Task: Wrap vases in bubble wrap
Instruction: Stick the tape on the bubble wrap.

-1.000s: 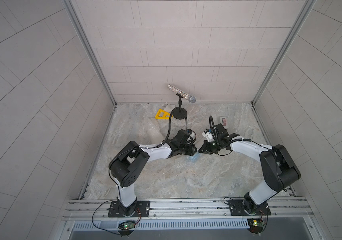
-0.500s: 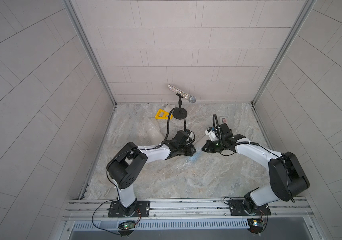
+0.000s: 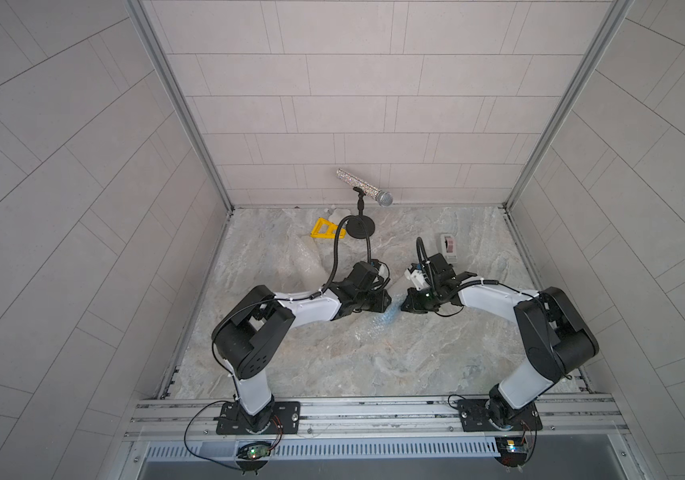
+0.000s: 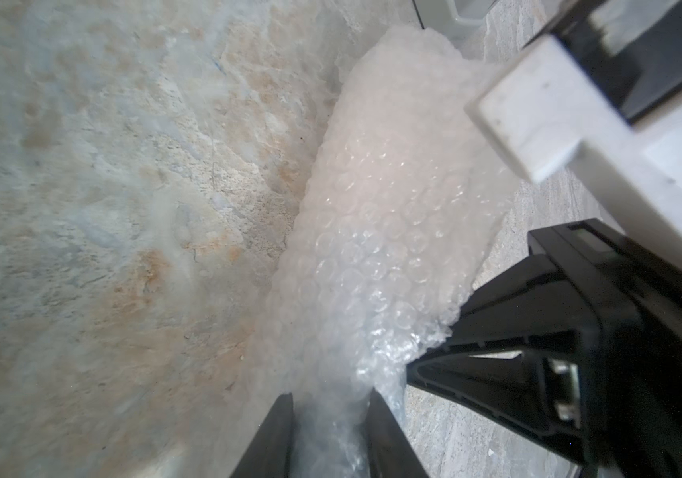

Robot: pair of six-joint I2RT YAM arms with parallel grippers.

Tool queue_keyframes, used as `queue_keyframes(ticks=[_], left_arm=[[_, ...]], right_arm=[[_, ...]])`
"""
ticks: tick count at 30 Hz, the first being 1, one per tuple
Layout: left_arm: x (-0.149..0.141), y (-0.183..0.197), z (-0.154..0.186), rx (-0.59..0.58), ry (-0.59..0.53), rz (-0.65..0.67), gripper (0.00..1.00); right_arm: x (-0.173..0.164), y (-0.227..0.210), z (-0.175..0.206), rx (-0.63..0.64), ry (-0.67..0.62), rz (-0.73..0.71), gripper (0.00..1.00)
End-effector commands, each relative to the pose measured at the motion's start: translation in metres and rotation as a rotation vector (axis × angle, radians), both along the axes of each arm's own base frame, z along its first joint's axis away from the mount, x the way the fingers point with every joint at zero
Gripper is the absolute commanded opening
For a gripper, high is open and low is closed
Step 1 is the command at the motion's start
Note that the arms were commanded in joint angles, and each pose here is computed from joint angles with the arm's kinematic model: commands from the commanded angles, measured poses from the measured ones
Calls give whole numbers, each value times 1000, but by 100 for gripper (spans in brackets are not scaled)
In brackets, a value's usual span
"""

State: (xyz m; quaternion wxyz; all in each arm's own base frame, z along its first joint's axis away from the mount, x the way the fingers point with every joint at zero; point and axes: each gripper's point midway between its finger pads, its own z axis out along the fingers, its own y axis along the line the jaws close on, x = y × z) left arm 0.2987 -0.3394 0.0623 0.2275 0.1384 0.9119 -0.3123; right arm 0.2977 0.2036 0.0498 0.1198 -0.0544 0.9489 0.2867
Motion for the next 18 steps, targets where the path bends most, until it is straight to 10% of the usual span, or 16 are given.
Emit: queue_keyframes(ticks=[1, 18], left_arm=[[-15, 12, -15, 57, 50, 3, 33], [-5, 14, 10, 58, -25, 16, 48]], right_arm=[[2, -5, 19, -35, -76, 19, 0], [-5, -8, 12, -53, -68, 30, 5]])
